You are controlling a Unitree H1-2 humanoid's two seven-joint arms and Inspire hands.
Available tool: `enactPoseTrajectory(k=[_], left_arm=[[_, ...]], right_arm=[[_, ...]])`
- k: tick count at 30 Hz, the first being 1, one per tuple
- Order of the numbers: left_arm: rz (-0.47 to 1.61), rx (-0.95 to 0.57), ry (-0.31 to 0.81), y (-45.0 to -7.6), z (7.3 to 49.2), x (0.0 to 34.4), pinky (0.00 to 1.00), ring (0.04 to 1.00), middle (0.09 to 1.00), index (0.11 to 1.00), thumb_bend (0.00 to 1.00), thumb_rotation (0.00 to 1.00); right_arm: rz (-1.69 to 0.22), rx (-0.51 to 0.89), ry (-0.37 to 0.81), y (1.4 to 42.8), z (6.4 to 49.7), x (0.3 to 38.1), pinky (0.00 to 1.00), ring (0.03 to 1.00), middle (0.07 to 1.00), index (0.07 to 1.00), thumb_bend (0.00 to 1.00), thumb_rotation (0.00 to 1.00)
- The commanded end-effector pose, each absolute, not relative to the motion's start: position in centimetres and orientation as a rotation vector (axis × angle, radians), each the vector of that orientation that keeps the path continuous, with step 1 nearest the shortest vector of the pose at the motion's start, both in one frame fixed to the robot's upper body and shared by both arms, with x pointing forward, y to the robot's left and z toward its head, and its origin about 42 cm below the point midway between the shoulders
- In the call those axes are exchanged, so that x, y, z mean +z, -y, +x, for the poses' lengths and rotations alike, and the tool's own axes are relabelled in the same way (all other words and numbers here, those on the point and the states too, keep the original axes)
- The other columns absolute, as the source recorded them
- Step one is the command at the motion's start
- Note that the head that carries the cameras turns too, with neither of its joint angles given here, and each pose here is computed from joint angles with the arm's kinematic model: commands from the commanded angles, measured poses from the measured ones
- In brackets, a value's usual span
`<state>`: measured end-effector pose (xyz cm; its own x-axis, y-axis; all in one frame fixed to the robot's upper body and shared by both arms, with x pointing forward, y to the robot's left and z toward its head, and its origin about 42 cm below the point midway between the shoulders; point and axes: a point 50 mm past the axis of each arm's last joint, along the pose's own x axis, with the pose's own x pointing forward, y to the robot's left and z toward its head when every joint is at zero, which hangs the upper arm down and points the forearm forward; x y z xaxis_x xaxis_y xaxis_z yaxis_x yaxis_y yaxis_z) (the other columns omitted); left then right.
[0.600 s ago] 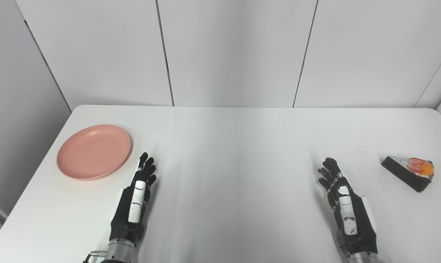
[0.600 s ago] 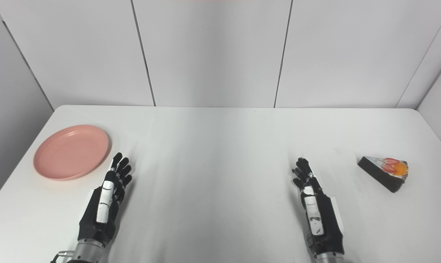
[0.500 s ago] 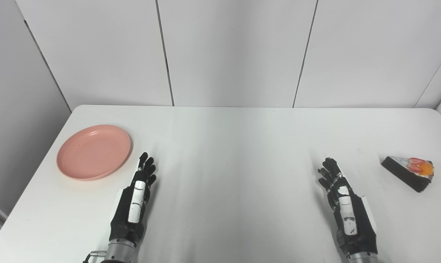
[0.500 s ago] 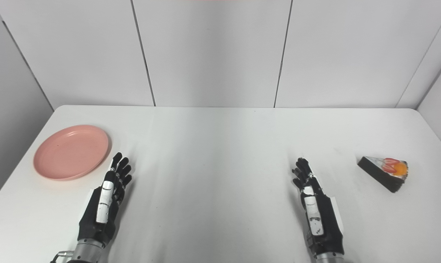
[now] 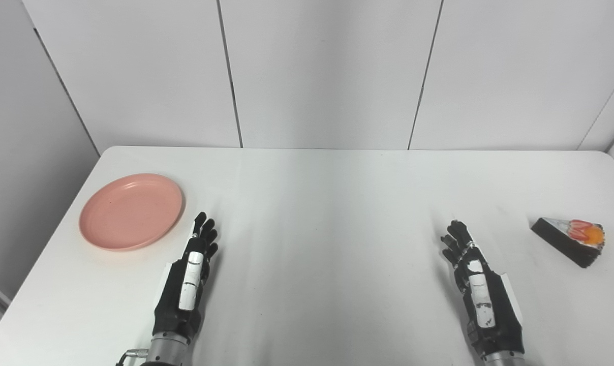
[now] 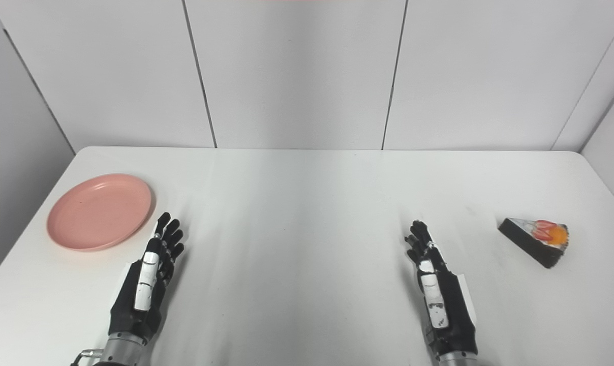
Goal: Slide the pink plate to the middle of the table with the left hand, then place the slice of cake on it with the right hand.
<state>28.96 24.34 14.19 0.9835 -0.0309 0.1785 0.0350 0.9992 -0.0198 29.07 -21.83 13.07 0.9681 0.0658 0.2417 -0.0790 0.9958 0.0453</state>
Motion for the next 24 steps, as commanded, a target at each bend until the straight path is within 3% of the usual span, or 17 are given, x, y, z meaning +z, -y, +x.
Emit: enactPoseTrajectory(k=[1, 24], left_arm=[[-0.021, -0.051, 0.252, -24.0, 29.1, 15.4, 1.00, 1.000, 1.000, 1.000, 0.77, 0.98], [-0.019, -0.051, 0.234, -22.8, 29.4, 14.7, 1.00, 0.996, 1.000, 1.000, 0.76, 0.97]], right_arm=[[0.054, 0.084, 0.262, 21.9, 29.1, 13.8, 0.96, 0.946, 0.956, 0.930, 0.90, 0.96], [0.045, 0.098, 0.234, 23.1, 29.4, 12.5, 0.99, 0.952, 0.970, 0.946, 0.90, 0.97]])
